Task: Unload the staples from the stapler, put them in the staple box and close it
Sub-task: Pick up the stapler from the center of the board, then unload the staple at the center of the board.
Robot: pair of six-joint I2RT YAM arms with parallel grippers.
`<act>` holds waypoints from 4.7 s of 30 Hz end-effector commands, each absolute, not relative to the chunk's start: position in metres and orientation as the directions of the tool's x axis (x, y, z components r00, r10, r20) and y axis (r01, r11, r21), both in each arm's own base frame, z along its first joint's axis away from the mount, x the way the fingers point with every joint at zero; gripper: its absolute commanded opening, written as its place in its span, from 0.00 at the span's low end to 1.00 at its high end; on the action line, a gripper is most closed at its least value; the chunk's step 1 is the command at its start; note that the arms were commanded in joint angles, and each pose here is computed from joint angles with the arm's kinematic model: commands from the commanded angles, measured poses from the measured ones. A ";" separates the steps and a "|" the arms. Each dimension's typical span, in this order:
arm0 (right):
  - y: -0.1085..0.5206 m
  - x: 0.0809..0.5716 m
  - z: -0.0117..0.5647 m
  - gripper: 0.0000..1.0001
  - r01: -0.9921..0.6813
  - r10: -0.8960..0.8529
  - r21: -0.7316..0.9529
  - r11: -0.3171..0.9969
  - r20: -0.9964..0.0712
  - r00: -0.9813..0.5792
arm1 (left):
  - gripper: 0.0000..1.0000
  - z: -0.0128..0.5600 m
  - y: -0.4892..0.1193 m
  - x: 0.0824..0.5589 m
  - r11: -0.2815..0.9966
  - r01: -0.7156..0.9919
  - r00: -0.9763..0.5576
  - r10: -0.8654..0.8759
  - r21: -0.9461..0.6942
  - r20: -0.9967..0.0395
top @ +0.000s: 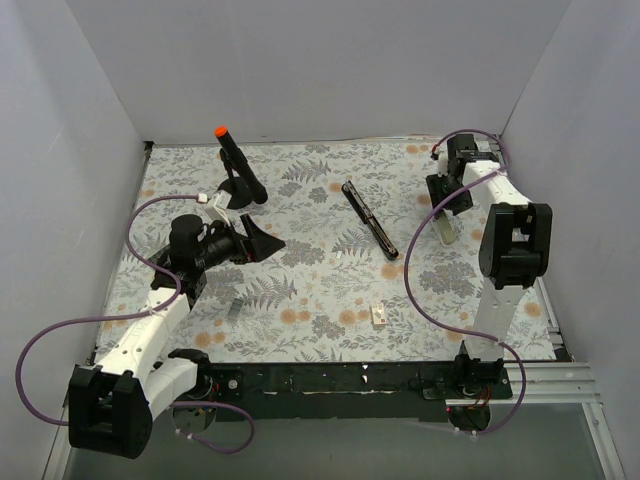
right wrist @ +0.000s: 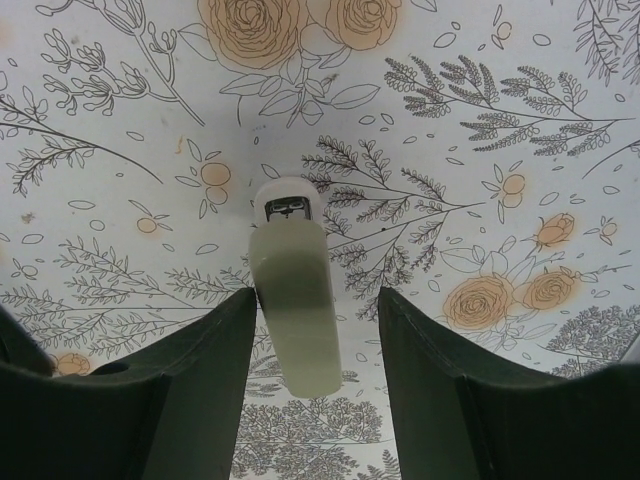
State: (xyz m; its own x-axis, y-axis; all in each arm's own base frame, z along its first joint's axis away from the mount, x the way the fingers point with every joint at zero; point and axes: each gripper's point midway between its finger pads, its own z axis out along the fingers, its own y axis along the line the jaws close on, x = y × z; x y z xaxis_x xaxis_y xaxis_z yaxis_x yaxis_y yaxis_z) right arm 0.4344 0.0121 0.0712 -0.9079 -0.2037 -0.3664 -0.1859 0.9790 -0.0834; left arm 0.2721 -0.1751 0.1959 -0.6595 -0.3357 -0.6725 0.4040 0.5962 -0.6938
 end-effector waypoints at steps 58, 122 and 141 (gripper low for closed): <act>0.119 0.420 0.185 0.01 -0.384 -0.341 -0.060 0.921 -0.599 -0.724 | 0.75 0.210 -0.189 0.281 0.567 0.238 -0.784 -0.366 -0.789 -0.500; 0.342 0.218 0.349 0.01 -0.926 0.064 -0.035 0.375 -0.996 0.064 | 0.15 0.269 -0.223 0.265 0.120 0.224 -0.877 -0.408 -0.967 -0.254; 0.366 0.242 0.275 0.62 -0.918 -0.182 0.057 0.393 -0.973 -0.139 | 0.00 0.218 -0.216 0.287 0.374 0.290 -0.835 -0.351 -0.881 -0.424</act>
State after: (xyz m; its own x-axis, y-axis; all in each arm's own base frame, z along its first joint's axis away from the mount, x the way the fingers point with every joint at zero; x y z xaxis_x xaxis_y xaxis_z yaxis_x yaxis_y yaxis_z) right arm 0.2396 0.3567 0.2644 -0.1371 -0.1746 -0.9750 -0.9096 0.4121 0.0540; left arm 0.2791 -0.2187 0.2193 -0.8631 -0.3693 -0.3446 0.2342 0.3118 -0.9208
